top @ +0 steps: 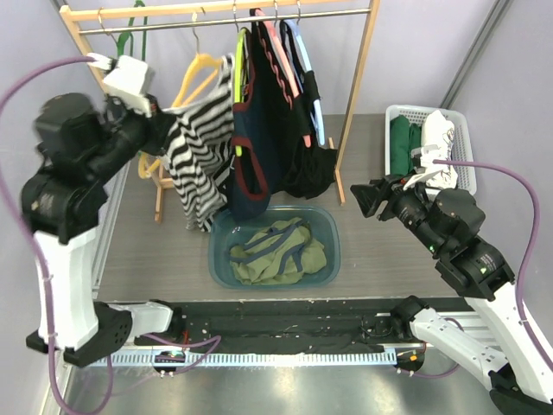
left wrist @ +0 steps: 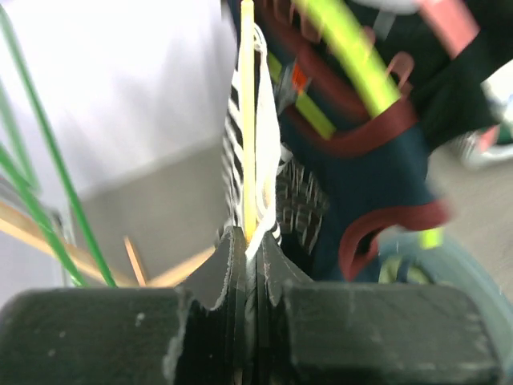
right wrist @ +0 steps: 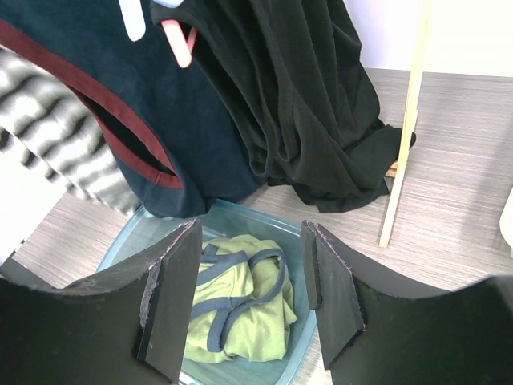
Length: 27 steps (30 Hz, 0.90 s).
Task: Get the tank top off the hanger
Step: Pick up the hanger from the clothesline.
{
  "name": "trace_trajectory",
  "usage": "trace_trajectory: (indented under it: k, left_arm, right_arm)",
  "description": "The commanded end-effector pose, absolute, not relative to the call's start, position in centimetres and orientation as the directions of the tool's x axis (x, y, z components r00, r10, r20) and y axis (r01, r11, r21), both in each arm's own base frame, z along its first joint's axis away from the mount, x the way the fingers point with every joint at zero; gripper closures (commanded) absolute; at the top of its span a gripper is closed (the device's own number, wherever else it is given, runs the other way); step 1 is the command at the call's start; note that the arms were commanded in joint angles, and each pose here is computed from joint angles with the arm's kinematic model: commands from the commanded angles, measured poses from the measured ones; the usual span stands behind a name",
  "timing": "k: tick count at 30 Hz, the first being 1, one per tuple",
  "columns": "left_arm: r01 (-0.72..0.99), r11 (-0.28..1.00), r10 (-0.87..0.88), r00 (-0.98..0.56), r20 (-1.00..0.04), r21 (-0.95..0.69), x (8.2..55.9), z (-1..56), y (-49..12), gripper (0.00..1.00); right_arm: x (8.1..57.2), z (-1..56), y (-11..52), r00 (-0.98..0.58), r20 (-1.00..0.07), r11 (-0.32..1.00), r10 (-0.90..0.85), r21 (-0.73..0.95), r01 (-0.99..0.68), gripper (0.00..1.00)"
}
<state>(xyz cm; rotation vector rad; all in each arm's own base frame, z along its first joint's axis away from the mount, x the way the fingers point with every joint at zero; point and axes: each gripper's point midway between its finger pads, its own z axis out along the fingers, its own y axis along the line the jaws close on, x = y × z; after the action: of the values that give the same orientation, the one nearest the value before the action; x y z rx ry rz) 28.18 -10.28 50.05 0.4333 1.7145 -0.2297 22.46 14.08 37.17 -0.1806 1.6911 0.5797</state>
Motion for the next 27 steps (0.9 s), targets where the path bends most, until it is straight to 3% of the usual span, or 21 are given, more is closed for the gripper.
trace_trajectory:
  k: [1,10,17,22,27]
  left_arm:
    - [0.431,0.874,0.114,0.270,-0.956,0.225,21.8,60.5,-9.6,1.00]
    - [0.470,0.821,0.021,0.543,-0.840,0.324,14.5,67.5,-9.9,1.00]
    - [0.542,0.771,-0.112,0.632,-0.767,0.334,10.5,72.1,-10.9,1.00]
    - [0.673,0.640,-0.166,0.592,-0.788,0.371,8.4,70.9,-13.3,1.00]
    - [0.787,0.526,-0.145,0.457,-0.878,0.322,9.9,66.5,-15.5,1.00]
  right_arm:
    - [22.6,39.2,13.9,-0.171,-0.957,0.857,0.235,0.287,-0.428,0.40]
    - [22.4,39.4,13.9,-0.170,-0.955,0.852,0.241,0.292,-0.434,0.40]
    - [22.2,39.4,13.8,-0.172,-0.954,0.851,0.247,0.298,-0.432,0.40]
    - [21.9,39.4,13.3,-0.166,-0.955,0.858,0.247,0.295,-0.421,0.40]
    - [21.7,39.7,13.1,-0.155,-0.956,0.857,0.249,0.292,-0.424,0.40]
